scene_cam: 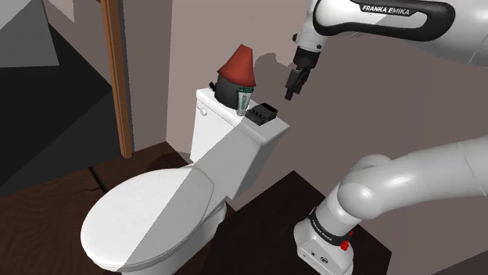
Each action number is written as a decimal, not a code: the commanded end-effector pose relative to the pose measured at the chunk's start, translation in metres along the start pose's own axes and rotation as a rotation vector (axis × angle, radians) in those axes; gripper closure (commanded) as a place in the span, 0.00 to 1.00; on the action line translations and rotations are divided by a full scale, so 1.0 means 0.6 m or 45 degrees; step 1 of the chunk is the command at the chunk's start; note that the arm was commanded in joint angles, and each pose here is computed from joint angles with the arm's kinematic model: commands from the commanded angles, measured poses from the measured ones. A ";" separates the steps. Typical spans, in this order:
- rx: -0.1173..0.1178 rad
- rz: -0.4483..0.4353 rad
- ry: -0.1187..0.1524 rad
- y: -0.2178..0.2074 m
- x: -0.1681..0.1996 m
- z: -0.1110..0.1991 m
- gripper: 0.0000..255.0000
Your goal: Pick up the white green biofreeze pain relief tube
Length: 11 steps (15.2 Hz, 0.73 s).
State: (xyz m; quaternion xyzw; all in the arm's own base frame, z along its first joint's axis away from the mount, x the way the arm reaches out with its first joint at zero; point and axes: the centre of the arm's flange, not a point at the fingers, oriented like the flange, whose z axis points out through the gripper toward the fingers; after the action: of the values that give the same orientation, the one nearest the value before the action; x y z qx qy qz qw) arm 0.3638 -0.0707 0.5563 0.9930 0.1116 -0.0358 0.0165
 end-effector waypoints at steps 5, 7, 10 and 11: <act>0.005 -0.157 -0.034 0.087 0.102 0.026 0.00; 0.007 -0.209 -0.045 0.113 0.139 0.035 0.00; 0.011 -0.286 -0.062 0.149 0.195 0.050 0.00; 0.012 -0.312 -0.068 0.160 0.215 0.055 0.00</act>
State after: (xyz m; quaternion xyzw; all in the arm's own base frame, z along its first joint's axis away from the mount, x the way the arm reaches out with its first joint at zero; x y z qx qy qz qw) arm 0.4930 -0.1342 0.5230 0.9734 0.2201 -0.0622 0.0106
